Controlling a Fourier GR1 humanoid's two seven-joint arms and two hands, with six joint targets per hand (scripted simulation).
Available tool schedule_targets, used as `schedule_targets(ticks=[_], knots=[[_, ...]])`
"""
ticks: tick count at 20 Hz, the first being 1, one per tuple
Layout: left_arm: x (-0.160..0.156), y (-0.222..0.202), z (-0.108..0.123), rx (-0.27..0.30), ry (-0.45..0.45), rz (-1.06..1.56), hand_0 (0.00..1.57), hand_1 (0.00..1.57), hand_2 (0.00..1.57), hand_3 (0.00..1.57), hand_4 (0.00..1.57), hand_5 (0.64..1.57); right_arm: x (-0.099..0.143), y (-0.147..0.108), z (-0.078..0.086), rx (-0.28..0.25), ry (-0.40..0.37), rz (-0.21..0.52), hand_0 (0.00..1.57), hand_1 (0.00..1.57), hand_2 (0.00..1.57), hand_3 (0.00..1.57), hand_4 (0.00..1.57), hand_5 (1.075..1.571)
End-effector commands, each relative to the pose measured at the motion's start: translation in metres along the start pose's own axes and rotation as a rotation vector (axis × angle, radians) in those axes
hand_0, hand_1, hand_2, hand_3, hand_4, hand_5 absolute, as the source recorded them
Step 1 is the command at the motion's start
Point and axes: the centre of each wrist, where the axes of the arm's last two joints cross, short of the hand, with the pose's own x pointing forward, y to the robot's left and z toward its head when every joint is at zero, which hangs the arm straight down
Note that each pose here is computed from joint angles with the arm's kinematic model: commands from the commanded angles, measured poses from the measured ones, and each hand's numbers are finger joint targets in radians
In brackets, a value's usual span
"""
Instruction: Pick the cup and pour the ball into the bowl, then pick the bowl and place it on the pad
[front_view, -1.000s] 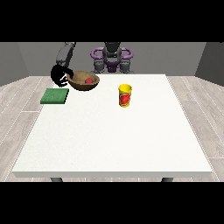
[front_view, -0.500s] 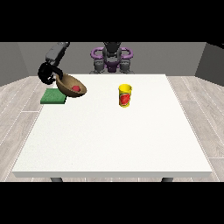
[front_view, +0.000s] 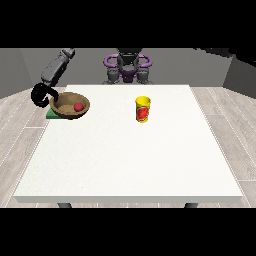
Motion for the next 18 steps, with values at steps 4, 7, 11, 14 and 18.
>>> schedule_targets(ticks=[4,7,11,14,18], knots=[[0.032,0.005,0.007,0.008,-0.093,0.012,0.0,0.0,0.0,0.0,0.7,1.56,0.023,-0.074,0.002,-0.067,-0.107,-0.01,1.57,1.57,1.57,0.0,0.99,1.571],[0.043,-0.001,0.006,-0.003,-0.145,-0.002,0.0,0.0,0.0,0.0,0.69,1.556,0.037,-0.077,-0.004,-0.079,-0.153,0.003,1.57,1.57,1.57,0.0,0.98,1.571],[0.021,0.002,0.017,0.013,-0.037,0.008,0.0,0.0,0.0,0.0,0.7,1.558,0.008,-0.064,0.0,-0.008,-0.027,0.033,1.57,1.57,1.57,0.0,0.98,1.569],[0.009,-0.009,0.024,0.008,-0.012,0.031,0.0,0.0,0.0,0.0,0.7,1.556,-0.021,-0.054,0.009,-0.005,0.0,0.075,1.57,1.57,1.57,0.46,0.98,1.567],[0.025,0.006,0.01,0.032,0.023,0.024,0.0,0.0,0.0,0.0,0.68,1.554,-0.028,-0.026,0.002,0.06,0.069,0.083,1.57,1.57,1.57,0.88,1.0,1.564]])
